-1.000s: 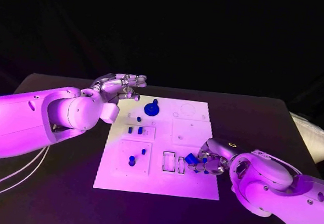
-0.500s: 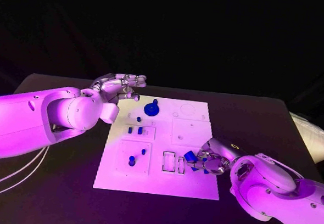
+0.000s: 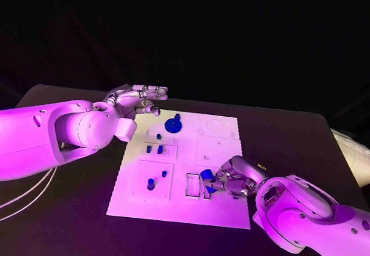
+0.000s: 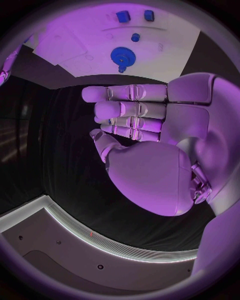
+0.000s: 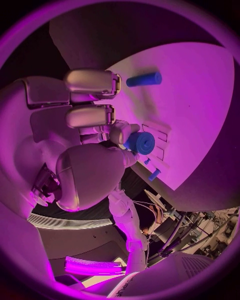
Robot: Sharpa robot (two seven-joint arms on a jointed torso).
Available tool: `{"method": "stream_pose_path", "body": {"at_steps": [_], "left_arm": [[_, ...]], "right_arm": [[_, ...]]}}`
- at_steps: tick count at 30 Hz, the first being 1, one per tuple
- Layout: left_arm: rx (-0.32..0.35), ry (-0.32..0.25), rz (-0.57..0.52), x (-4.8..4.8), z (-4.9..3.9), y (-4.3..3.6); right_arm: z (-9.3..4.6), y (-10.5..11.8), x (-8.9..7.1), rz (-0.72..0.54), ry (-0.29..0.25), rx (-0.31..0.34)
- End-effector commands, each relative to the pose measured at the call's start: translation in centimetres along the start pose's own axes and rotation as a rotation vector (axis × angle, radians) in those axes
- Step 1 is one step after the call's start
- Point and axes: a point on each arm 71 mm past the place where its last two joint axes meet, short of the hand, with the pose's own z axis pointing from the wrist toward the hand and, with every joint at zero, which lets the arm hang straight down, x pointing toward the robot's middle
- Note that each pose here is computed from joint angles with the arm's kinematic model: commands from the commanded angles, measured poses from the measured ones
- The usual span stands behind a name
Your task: Assemble the parts on the task board
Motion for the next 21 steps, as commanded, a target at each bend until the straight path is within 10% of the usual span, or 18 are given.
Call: {"method": "stream_pose_path", "body": {"at_steps": [1, 21], "left_arm": [[0.007, 0.022, -0.001, 0.35, 0.03, -0.05], [0.005, 0.025, -0.001, 0.42, 0.02, -0.03]], "right_arm": [[0.3, 0.3, 0.9, -0.005, 0.094, 0.0], [1.6, 1.6, 1.6, -0.034, 0.088, 0.002]]}}
